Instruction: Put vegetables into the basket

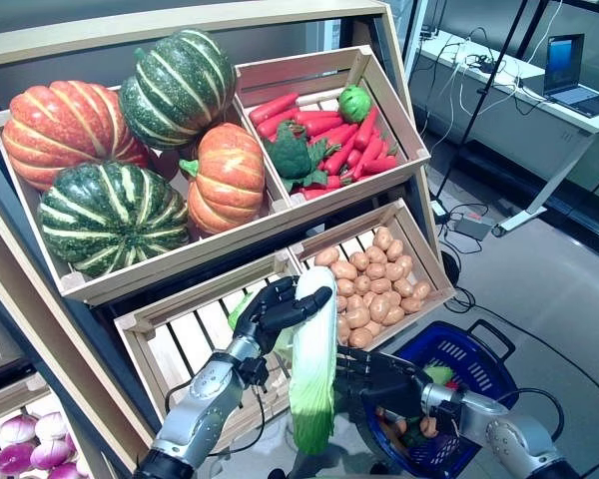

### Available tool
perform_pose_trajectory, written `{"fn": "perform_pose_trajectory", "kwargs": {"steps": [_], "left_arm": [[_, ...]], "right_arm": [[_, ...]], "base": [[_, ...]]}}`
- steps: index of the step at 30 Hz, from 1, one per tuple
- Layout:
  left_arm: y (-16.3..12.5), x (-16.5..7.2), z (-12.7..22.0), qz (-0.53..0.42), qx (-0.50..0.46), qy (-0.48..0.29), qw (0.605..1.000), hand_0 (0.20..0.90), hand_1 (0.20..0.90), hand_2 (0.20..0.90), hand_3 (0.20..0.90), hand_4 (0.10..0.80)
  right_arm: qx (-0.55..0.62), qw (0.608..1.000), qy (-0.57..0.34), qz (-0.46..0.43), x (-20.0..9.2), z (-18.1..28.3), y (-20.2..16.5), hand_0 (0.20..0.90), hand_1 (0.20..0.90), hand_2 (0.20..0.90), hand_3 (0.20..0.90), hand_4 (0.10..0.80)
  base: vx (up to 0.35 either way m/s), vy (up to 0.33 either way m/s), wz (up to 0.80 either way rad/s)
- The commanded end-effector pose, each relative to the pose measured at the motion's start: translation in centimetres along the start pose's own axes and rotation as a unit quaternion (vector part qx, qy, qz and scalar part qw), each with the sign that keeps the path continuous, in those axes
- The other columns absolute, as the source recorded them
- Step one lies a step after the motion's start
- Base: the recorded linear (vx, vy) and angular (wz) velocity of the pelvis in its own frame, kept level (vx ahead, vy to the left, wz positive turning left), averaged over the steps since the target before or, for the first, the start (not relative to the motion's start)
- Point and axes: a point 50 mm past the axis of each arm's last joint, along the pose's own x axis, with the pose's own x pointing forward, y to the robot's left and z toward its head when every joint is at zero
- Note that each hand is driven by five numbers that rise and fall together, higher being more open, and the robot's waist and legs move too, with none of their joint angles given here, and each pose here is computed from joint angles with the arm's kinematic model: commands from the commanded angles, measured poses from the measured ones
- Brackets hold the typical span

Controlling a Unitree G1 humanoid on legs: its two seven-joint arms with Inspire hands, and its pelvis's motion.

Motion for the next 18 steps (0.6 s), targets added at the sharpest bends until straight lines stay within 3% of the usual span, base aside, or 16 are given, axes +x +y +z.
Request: {"fn": "perform_pose_trajectory", "kwargs": {"steps": [1, 10, 18], "left_arm": [[-3.6, 2.4, 7.0, -0.117, 0.002, -0.155, 0.981, 0.300, 0.300, 0.300, 0.300, 0.400], [-4.3, 2.4, 6.5, -0.177, -0.031, -0.130, 0.975, 0.300, 0.300, 0.300, 0.300, 0.400], [-3.8, 2.1, 6.3, -0.193, -0.042, -0.120, 0.973, 0.300, 0.300, 0.300, 0.300, 0.400]], "right_arm": [[-0.015, 0.991, -0.053, 0.122, 1.1, 3.3, 2.5, 0.900, 0.900, 0.900, 0.900, 0.800], [-0.005, 0.977, -0.049, 0.206, 0.7, 4.0, 3.6, 0.900, 0.900, 0.900, 0.900, 0.800], [0.003, 0.973, -0.071, 0.220, -0.1, 4.2, 3.4, 0.900, 0.900, 0.900, 0.900, 0.800]], "base": [[0.000, 0.000, 0.00], [0.000, 0.000, 0.00], [0.000, 0.000, 0.00]]}}
